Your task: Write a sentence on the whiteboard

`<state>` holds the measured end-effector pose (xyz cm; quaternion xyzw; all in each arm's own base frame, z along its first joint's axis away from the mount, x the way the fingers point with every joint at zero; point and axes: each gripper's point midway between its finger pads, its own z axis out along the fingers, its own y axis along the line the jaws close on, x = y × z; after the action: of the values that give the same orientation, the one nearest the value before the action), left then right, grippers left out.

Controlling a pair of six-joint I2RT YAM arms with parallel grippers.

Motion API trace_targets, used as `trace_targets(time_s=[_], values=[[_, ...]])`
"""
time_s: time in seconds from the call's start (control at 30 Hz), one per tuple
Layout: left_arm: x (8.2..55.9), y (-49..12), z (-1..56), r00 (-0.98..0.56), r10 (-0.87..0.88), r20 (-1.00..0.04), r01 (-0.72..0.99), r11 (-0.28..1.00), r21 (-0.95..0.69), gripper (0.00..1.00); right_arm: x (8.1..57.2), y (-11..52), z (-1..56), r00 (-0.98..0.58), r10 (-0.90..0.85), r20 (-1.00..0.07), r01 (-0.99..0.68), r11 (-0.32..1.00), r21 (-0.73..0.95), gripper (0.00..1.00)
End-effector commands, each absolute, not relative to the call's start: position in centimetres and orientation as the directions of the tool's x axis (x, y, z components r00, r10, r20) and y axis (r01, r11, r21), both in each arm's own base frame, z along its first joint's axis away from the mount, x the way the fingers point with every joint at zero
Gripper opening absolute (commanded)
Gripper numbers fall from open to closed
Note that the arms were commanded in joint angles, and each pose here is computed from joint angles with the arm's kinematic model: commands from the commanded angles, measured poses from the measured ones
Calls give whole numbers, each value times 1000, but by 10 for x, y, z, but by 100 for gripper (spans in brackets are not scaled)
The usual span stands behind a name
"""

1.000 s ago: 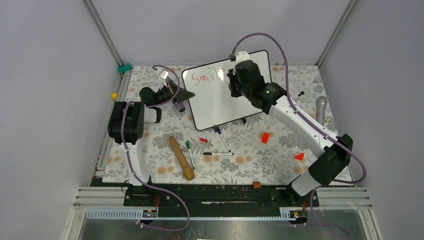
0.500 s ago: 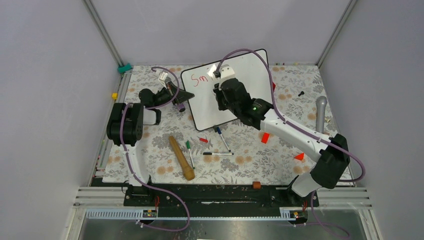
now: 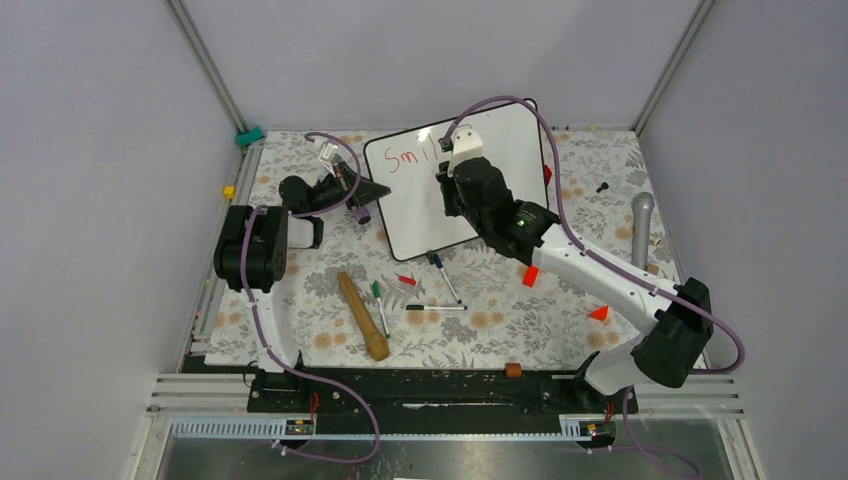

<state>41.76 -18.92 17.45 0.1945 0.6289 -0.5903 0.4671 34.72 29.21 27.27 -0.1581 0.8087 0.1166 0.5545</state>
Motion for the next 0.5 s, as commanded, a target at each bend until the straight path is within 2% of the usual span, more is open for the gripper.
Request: trace_targets(time_s=[0.0, 0.47], values=[[405, -188, 176, -356, -226, -907, 892, 207, -402, 0, 351, 285, 304, -253, -65, -965, -350, 936, 28, 0], [405, -188, 176, -357, -223, -907, 893, 203, -401, 0, 354, 295, 293, -274, -75, -959, -370, 928, 33, 0]])
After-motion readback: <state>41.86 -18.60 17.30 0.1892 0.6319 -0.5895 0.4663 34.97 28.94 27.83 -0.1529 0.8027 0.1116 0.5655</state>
